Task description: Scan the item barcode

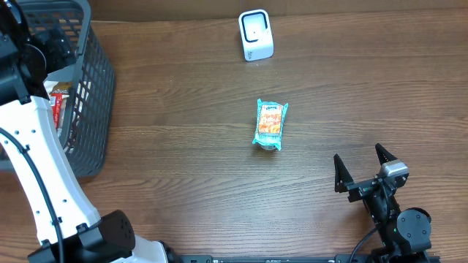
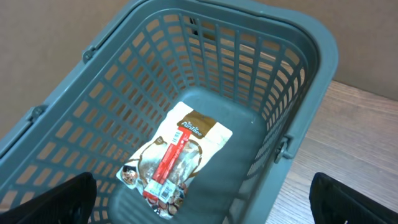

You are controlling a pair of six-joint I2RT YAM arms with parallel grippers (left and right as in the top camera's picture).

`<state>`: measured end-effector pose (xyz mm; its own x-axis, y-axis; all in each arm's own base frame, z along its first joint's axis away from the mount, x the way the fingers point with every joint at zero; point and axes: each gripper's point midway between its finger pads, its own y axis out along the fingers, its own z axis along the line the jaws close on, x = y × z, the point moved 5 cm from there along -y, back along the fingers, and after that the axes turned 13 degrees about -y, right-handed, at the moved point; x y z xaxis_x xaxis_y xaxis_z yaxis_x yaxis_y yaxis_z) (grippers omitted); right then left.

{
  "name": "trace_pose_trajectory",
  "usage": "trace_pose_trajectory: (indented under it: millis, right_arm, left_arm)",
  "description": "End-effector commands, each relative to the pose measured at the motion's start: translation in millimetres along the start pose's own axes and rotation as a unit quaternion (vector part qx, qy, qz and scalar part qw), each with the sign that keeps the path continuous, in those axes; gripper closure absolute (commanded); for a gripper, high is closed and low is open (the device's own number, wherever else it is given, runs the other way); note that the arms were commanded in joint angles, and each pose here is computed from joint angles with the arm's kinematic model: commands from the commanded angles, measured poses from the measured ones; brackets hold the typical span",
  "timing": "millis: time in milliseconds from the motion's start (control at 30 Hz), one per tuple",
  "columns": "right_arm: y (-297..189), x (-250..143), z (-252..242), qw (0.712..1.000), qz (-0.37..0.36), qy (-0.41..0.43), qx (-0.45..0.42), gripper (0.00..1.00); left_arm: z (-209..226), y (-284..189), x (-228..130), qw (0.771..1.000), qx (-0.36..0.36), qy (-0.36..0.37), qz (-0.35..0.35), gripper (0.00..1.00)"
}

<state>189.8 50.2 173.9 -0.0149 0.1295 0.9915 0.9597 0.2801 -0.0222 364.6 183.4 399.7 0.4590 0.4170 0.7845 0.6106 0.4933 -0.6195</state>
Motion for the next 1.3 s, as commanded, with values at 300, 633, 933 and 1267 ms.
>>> trace_pose_trajectory:
  millis: [300,633,933,1267]
  right_arm:
    - [0.1,-2.5,-0.6,1.0,0.0,0.002,-0.003,0.0]
    - [0.1,-2.5,-0.6,1.0,0.0,0.002,-0.003,0.0]
    - [0.1,-2.4,-0.6,1.0,-0.001,0.002,-0.003,0.0]
    - [0.1,-2.5,-0.6,1.0,0.0,0.002,-0.003,0.0]
  left_arm:
    - [20.8,39.0,2.9,1.0,-0.003,0.003,0.021,0.0]
    - [77.5,102.3,-21.0,0.995,0.022,-0.033,0.097,0.0]
    - [90.6,180.3,-70.8,0.979,0.0,0.056,0.194,0.0]
    - [93.5,257.0,-131.7,0.955,-0.02,0.121,0.269,0.0]
